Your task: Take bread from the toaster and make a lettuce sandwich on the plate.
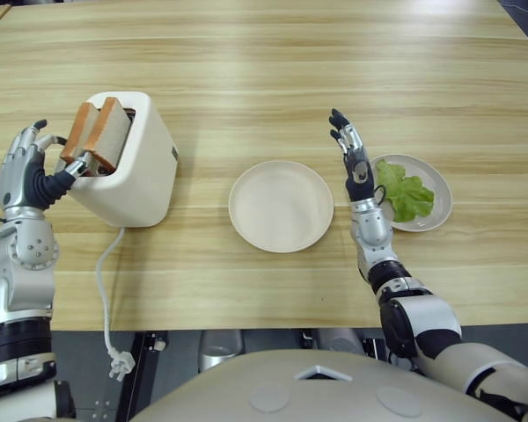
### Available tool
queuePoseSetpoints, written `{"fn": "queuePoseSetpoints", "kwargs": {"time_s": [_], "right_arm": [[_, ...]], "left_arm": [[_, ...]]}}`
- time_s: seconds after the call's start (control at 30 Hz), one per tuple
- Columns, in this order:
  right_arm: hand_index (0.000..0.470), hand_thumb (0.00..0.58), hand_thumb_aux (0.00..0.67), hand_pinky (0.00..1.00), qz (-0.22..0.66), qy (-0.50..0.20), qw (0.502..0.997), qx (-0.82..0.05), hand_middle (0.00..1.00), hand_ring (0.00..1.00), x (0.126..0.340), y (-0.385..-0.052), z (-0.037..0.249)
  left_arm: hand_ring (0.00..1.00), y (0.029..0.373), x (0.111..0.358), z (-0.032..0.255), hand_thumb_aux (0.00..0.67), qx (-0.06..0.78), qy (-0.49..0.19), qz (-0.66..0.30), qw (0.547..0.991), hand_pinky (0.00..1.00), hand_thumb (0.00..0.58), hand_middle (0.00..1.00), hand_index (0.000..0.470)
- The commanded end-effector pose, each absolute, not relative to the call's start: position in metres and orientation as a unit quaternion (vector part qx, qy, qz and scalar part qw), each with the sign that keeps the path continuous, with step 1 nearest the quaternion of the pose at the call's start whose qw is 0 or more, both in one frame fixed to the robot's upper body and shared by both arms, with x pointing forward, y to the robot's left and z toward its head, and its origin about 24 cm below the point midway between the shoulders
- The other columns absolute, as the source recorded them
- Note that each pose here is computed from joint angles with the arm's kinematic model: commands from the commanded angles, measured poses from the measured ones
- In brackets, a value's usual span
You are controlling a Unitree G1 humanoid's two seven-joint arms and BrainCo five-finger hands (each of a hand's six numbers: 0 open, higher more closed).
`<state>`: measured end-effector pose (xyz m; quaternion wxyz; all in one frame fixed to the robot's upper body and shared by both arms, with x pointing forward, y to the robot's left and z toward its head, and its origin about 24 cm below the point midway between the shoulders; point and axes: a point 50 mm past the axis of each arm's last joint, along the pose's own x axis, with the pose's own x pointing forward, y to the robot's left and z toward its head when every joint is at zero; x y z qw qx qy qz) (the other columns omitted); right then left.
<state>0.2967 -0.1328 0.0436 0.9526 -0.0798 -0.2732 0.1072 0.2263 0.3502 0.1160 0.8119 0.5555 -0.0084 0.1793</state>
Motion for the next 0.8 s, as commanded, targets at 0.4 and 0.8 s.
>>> {"fn": "queuePoseSetpoints", "kwargs": {"time_s": [0.4, 0.8], "right_arm": [[0.0, 0.0, 0.0, 0.0, 0.105, -0.258, 0.957, -0.083, 0.0, 0.0, 0.299, -0.132, 0.04], [0.0, 0.0, 0.0, 0.0, 0.108, -0.253, 0.957, -0.092, 0.0, 0.0, 0.3, -0.13, 0.039]], "left_arm": [[0.0, 0.344, 0.239, 0.093, 0.378, 0.541, 0.014, 0.158, 0.826, 0.0, 0.47, 0.0, 0.26], [0.0, 0.34, 0.243, 0.1, 0.67, 0.53, -0.023, 0.182, 0.828, 0.0, 0.58, 0.0, 0.46]]}}
